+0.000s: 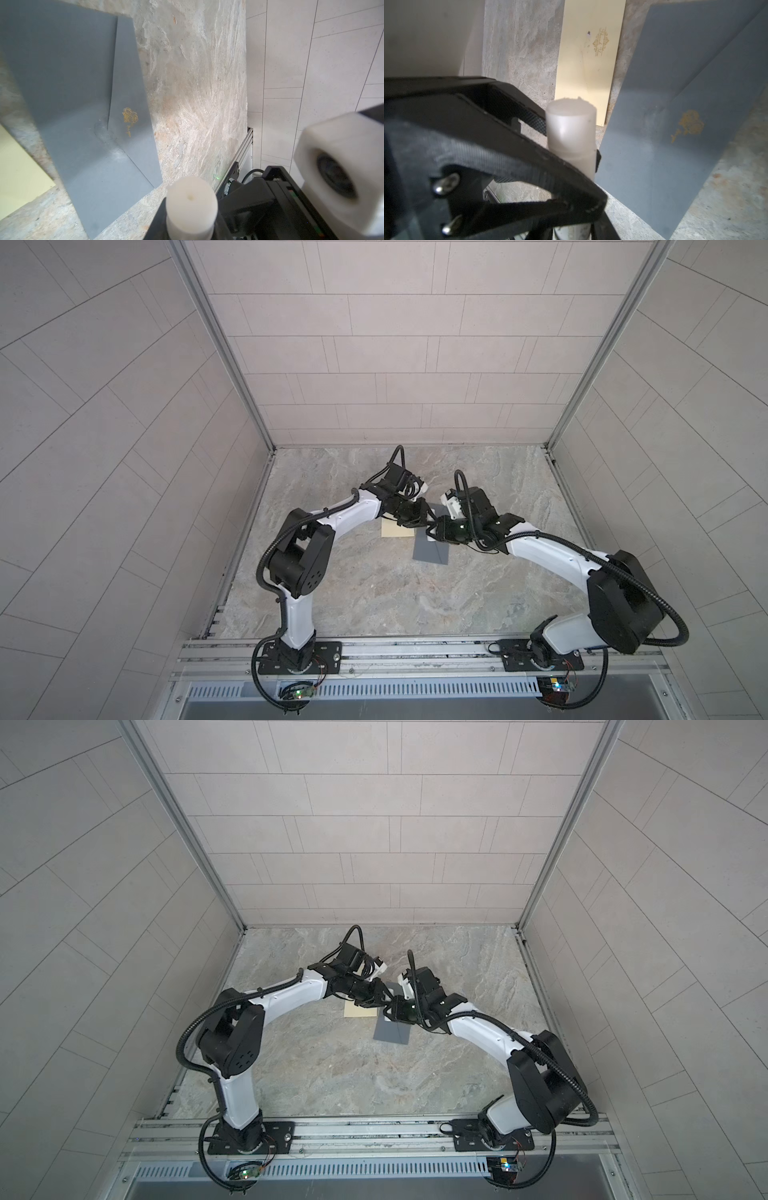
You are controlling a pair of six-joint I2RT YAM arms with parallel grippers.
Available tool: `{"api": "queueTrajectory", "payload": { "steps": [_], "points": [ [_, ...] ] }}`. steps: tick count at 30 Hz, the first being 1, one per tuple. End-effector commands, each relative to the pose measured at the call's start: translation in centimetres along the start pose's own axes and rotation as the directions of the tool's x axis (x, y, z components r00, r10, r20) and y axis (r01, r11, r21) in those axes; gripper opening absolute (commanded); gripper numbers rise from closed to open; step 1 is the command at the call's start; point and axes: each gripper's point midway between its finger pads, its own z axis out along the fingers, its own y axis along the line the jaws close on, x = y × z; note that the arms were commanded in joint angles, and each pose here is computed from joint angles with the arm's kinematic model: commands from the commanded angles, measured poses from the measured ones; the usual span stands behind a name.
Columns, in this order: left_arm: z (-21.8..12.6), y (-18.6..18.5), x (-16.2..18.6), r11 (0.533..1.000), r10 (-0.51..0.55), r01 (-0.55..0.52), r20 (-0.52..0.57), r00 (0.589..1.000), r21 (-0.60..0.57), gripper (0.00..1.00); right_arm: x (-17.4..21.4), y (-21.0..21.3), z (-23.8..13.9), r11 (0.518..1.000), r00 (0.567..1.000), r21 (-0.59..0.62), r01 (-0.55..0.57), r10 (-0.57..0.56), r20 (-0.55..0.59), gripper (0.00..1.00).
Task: Place the letter into the envelope and seal it
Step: 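Lift the glue stick toward the white cap held in the left gripper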
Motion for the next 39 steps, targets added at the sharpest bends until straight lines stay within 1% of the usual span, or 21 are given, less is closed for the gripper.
{"api": "queueTrajectory", "payload": {
  "steps": [1, 5, 7, 10, 11, 14, 16, 17, 19, 21, 23, 26, 29, 31, 32, 33, 34, 36, 37, 38, 39],
  "points": [
    [-1.7, -2.8, -1.8, 0.997, 0.015, -0.021, 0.093, 0.996, 0.070, 0.00, -1.3, 1.3, -0.5, 0.999, 0.999, -0.038, 0.008, -0.006, 0.047, 0.35],
    [-2.2, -3.4, -1.9, 0.996, 0.014, -0.022, 0.098, 0.995, 0.082, 0.00, -1.9, 1.5, -1.0, 0.999, 0.997, -0.038, 0.012, -0.009, 0.072, 0.36],
    [-2.1, -3.1, -1.8, 0.997, 0.002, -0.009, 0.094, 0.996, 0.072, 0.00, -2.1, 1.6, -1.0, 0.999, 0.997, -0.041, 0.014, -0.011, 0.077, 0.32],
    [-2.2, -2.3, -1.9, 0.999, -0.026, 0.021, 0.102, 0.994, 0.045, 0.00, -2.4, 1.5, -1.3, 0.999, 0.995, -0.031, 0.014, -0.011, 0.095, 0.12],
    [-2.4, -2.0, -2.1, 0.999, -0.038, 0.036, 0.110, 0.993, 0.024, 0.00, -2.6, 1.4, -1.5, 1.000, 0.994, -0.016, 0.014, -0.012, 0.108, 0.08],
    [-2.9, -1.0, -2.4, 0.993, -0.111, 0.116, 0.130, 0.985, -0.028, 0.00, -3.1, 0.4, -2.5, 0.991, 0.986, 0.124, 0.042, -0.061, 0.155, 0.04],
    [-2.9, -0.7, -2.5, 0.985, -0.163, 0.169, 0.130, 0.978, -0.042, 0.00, -3.4, -0.4, -3.4, 0.954, 0.974, 0.288, 0.085, -0.141, 0.179, 0.03],
    [-2.7, -0.6, -2.5, 0.979, -0.191, 0.198, 0.130, 0.973, -0.041, 0.00, -3.3, -0.9, -3.9, 0.920, 0.967, 0.378, 0.106, -0.183, 0.175, 0.02],
    [-2.4, -0.5, -2.7, 0.970, -0.236, 0.242, 0.129, 0.963, -0.029, 0.00, -3.6, -1.6, -5.0, 0.825, 0.948, 0.548, 0.136, -0.270, 0.170, 0.02],
    [-2.2, -0.4, -2.8, 0.961, -0.272, 0.277, 0.122, 0.954, -0.021, 0.00, -3.7, -2.0, -5.8, 0.694, 0.920, 0.697, 0.180, -0.370, 0.130, 0.02],
    [-2.0, -0.5, -2.9, 0.955, -0.293, 0.296, 0.115, 0.949, -0.010, 0.00, -3.7, -2.3, -6.3, 0.572, 0.897, 0.794, 0.206, -0.435, 0.081, 0.03],
    [-1.8, -0.7, -2.9, 0.951, -0.307, 0.309, 0.105, 0.946, 0.001, 0.00, -3.6, -1.5, -6.5, 0.402, 0.845, 0.881, 0.249, -0.535, 0.005, 0.04],
    [-1.8, -0.6, -2.8, 0.950, -0.310, 0.312, 0.101, 0.945, 0.000, 0.00, -3.8, -0.5, -6.9, 0.254, 0.788, 0.929, 0.268, -0.613, -0.059, 0.05],
    [-1.7, -0.5, -2.8, 0.949, -0.314, 0.316, 0.098, 0.944, -0.002, 0.00, -4.0, 0.2, -6.9, 0.203, 0.762, 0.939, 0.276, -0.642, -0.085, 0.07],
    [-1.7, -0.4, -2.7, 0.948, -0.317, 0.318, 0.097, 0.944, -0.003, 0.00, -4.0, 0.3, -6.9, 0.206, 0.759, 0.940, 0.273, -0.646, -0.079, 0.08],
    [-1.6, -0.3, -2.6, 0.947, -0.318, 0.320, 0.097, 0.943, -0.005, 0.00, -4.0, 0.6, -6.9, 0.228, 0.757, 0.933, 0.277, -0.650, -0.066, 0.09],
    [-1.6, -0.3, -2.7, 0.949, -0.315, 0.316, 0.099, 0.944, -0.002, 0.00, -3.9, 0.8, -6.6, 0.269, 0.756, 0.919, 0.290, -0.653, -0.048, 0.15],
    [-1.7, -0.2, -2.6, 0.951, -0.308, 0.310, 0.104, 0.946, -0.005, 0.00, -3.3, 1.7, -5.5, 0.414, 0.771, 0.838, 0.355, -0.637, -0.012, 0.38],
    [-1.7, -0.4, -2.7, 0.955, -0.296, 0.298, 0.109, 0.949, 0.000, 0.00, -2.8, 2.6, -4.7, 0.517, 0.779, 0.757, 0.399, -0.627, 0.017, 0.48],
    [-1.8, -0.5, -2.8, 0.958, -0.286, 0.288, 0.113, 0.951, 0.004, 0.00, -2.3, 3.5, -4.3, 0.613, 0.790, 0.664, 0.428, -0.611, 0.055, 0.56],
    [-1.8, -0.5, -2.8, 0.959, -0.282, 0.283, 0.113, 0.953, 0.010, 0.00, -2.0, 4.4, -4.3, 0.694, 0.803, 0.568, 0.442, -0.589, 0.095, 0.60]
  ]
}}
